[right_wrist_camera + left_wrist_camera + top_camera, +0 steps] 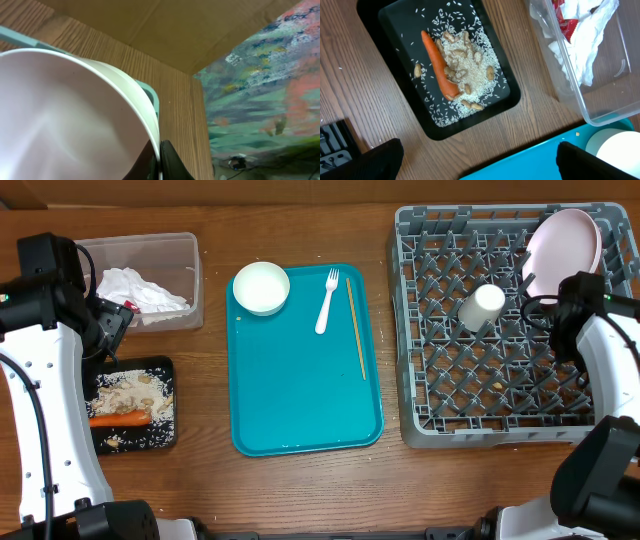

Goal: Sort waste into correct bins and load items into the dishwasher rack
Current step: 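Carry the pink bowl to the rack's right side, then lower the pink bowl into the rack, release, and raise the gripper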

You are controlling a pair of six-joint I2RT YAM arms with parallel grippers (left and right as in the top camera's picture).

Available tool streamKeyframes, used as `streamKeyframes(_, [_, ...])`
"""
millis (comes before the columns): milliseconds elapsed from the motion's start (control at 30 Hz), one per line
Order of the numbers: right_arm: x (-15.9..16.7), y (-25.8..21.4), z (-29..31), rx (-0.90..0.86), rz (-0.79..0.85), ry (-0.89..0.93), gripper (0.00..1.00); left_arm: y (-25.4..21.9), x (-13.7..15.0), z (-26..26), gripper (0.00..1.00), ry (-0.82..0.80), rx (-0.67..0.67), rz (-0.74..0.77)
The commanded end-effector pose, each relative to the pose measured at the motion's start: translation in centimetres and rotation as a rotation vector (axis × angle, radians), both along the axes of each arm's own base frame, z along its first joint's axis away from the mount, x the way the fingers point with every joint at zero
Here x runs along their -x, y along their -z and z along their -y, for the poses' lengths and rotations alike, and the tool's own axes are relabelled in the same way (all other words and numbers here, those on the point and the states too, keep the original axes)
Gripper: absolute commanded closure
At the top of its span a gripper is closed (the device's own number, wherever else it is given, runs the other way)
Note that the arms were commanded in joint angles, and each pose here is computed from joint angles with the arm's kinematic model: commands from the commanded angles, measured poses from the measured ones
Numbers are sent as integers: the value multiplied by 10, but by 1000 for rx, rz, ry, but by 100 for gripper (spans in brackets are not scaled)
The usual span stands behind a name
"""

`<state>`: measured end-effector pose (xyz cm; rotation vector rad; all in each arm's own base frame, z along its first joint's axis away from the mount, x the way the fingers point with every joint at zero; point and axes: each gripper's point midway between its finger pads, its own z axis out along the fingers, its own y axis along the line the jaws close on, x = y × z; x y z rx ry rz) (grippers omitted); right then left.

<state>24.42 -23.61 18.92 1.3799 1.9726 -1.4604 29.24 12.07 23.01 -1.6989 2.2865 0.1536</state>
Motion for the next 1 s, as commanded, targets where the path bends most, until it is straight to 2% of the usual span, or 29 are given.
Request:
streamKeyframes(0, [-2, 12, -5, -17, -66, -47, 96, 2, 1, -3, 0, -23, -5, -7])
streamKeyframes(100, [-10, 20, -12, -30, -87, -95, 92, 2, 1, -3, 0, -23, -5, -7])
streamKeyframes(167, [-17, 23, -18, -29, -97, -131, 85, 2, 1, -3, 0, -23, -5, -7])
streamKeyframes(333, [-32, 23, -29, -25, -61, -178, 78, 2, 1, -3, 0, -23, -5, -7])
streamKeyframes(633, [-47, 40, -51, -169, 0, -225, 78, 2, 1, -3, 0, -23, -5, -7])
streamKeyframes(833, [-50, 55, -65, -281, 30, -239, 87, 2, 1, -3, 0, -23, -5, -7])
streamKeyframes(967, [-55, 54, -81, -320, 51, -281, 87, 2, 1, -3, 0, -23, -5, -7])
